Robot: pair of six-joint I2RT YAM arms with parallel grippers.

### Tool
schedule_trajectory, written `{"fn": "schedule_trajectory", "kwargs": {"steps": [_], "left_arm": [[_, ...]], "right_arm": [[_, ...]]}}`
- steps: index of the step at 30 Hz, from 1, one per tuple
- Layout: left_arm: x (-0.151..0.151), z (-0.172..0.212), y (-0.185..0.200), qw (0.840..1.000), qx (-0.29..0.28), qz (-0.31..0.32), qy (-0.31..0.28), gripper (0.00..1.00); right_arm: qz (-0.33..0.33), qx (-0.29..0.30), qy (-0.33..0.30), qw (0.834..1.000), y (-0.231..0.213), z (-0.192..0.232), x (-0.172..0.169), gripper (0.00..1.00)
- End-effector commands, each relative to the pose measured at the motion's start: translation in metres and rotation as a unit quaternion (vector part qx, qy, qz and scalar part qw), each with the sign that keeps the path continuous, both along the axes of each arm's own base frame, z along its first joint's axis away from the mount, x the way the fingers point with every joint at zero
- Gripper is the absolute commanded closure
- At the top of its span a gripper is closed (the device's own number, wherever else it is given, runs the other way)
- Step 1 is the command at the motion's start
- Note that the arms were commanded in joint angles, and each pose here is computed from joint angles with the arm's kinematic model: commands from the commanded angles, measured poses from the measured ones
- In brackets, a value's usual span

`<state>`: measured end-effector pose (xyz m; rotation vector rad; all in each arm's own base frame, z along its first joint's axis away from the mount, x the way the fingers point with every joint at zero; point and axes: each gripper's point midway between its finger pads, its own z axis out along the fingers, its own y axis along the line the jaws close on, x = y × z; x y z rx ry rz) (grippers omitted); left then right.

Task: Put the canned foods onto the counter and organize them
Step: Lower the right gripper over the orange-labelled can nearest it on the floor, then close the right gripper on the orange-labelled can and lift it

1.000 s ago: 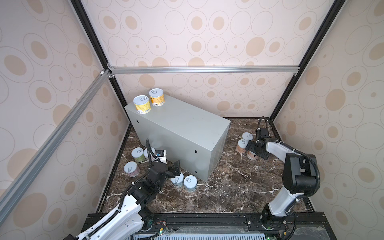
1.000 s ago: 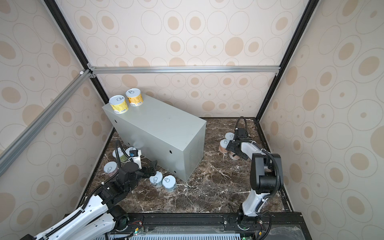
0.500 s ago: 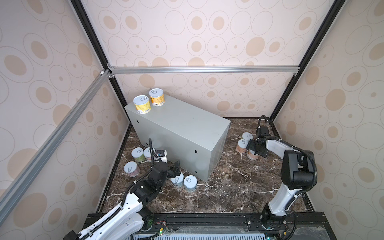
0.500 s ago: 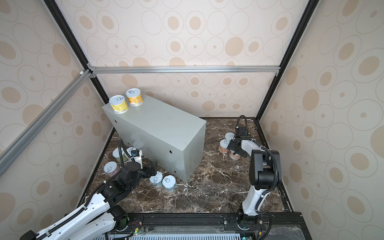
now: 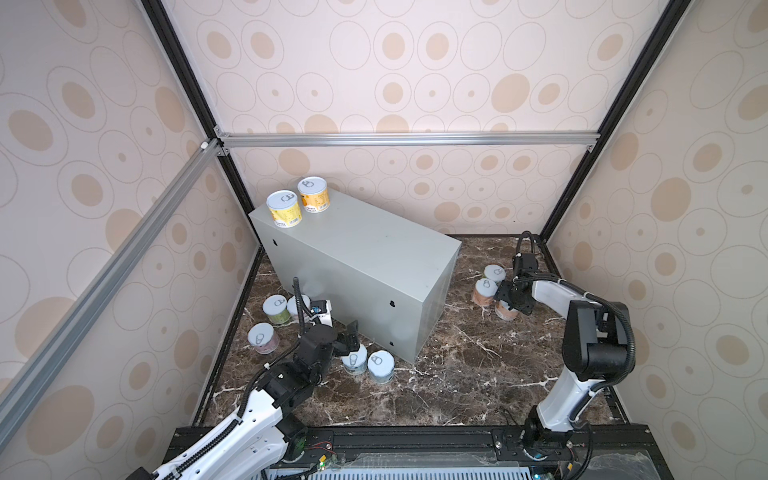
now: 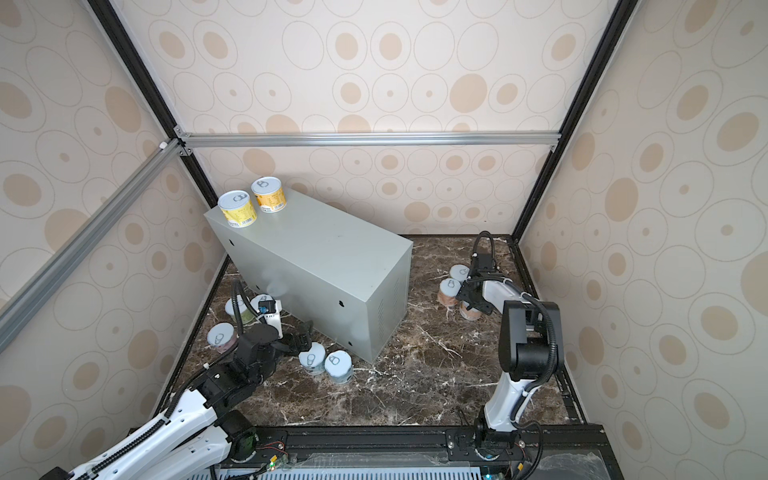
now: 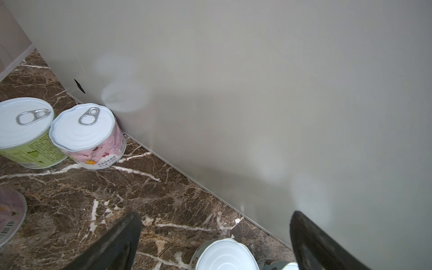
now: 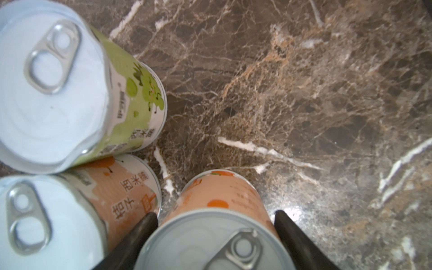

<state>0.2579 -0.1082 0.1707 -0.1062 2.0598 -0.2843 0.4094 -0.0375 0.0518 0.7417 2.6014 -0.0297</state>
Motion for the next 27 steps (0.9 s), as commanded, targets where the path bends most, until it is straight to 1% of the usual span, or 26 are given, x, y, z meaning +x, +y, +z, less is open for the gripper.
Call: {"fn": "schedule_trajectory", "kwargs": {"steps": [1,4,6,8,17,21,27], "left_arm": [[0.0,0.017,0.003,1.0,-0.008,0.007,-0.014,0.01],[-0.002,0.02,0.005,1.0,-0.012,0.007,-0.018,0.01],[-0.004,0.022,0.005,1.0,-0.017,0.005,-0.019,0.01],[-0.007,0.025,0.006,1.0,-0.019,0.005,-0.021,0.01],[-0.022,0.055,0.025,0.998,-0.024,0.017,-0.052,0.01],[-0.029,0.066,0.024,0.997,-0.039,0.002,-0.064,0.01],[-0.033,0.082,0.025,0.997,-0.025,-0.011,-0.073,0.01]], "right_arm": [[-0.002,0.013,0.009,1.0,0.003,0.006,-0.015,0.49],[0.001,0.015,0.005,1.0,0.004,0.013,-0.021,0.51],[0.006,0.018,-0.003,1.0,0.006,0.021,-0.024,0.59],[0.01,0.02,-0.01,1.0,0.008,0.029,-0.028,0.63],[0.042,0.024,-0.046,0.998,0.024,0.072,-0.052,0.63],[0.066,0.038,-0.067,0.995,0.035,0.095,-0.066,0.63],[0.105,0.052,-0.098,0.988,0.048,0.133,-0.091,0.63]]}}
